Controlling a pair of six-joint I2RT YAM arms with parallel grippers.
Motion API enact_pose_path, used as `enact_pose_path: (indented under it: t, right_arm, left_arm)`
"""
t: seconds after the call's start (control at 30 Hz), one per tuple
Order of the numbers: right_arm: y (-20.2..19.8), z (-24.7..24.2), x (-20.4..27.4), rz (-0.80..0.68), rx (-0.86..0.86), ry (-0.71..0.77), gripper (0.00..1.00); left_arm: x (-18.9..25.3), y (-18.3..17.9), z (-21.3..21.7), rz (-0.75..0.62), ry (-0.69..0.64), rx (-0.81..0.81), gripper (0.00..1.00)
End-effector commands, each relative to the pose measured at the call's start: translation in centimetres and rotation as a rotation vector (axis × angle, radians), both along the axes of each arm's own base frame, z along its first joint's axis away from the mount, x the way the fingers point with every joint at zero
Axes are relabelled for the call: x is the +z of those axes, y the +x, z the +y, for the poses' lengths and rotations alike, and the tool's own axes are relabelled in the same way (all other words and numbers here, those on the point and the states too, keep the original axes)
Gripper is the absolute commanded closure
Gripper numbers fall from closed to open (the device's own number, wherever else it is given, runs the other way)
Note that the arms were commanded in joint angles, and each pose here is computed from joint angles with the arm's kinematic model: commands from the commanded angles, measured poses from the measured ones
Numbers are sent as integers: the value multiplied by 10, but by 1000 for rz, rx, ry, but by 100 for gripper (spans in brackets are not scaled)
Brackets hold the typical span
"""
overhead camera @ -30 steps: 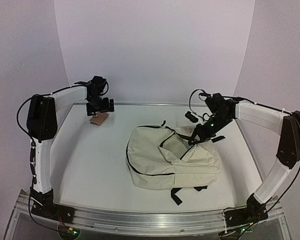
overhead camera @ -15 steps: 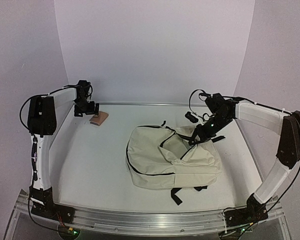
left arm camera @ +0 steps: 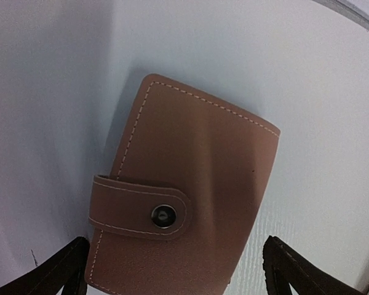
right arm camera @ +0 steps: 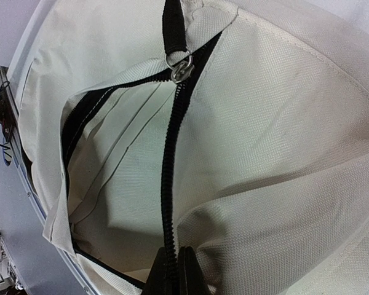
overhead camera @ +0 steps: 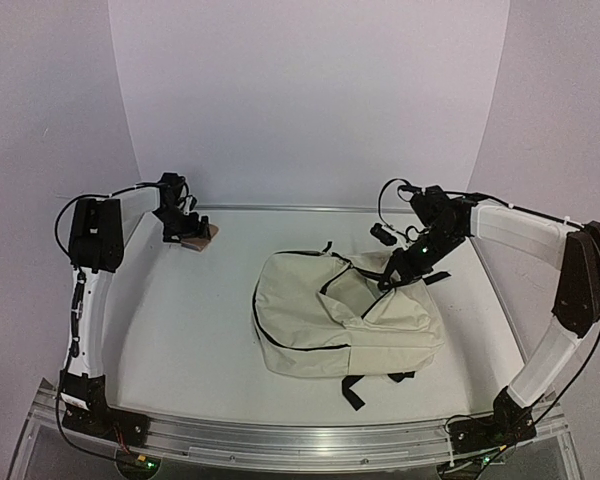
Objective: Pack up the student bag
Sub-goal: Move the personal item to the center of the board.
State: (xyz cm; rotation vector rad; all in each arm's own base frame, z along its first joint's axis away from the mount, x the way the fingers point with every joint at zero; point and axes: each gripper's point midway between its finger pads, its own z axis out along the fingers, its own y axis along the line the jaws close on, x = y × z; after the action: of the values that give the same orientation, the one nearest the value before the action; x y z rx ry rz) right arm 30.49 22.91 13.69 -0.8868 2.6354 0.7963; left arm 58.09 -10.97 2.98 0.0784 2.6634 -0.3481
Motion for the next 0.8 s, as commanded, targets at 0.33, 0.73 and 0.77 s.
enact_pose_path:
  t: [0.33, 0.73, 0.77]
  right_arm:
    - [18, -2, 16, -46, -10, -16, 100]
    - [25, 14, 33, -45, 11, 66, 100]
    - [26, 15, 32, -42, 12, 68, 100]
  left_arm:
    - [2, -55, -23, 101, 69, -22, 36]
    - [125, -129, -92, -30, -122, -141, 44]
    - [134, -138, -102, -36, -145, -157, 46]
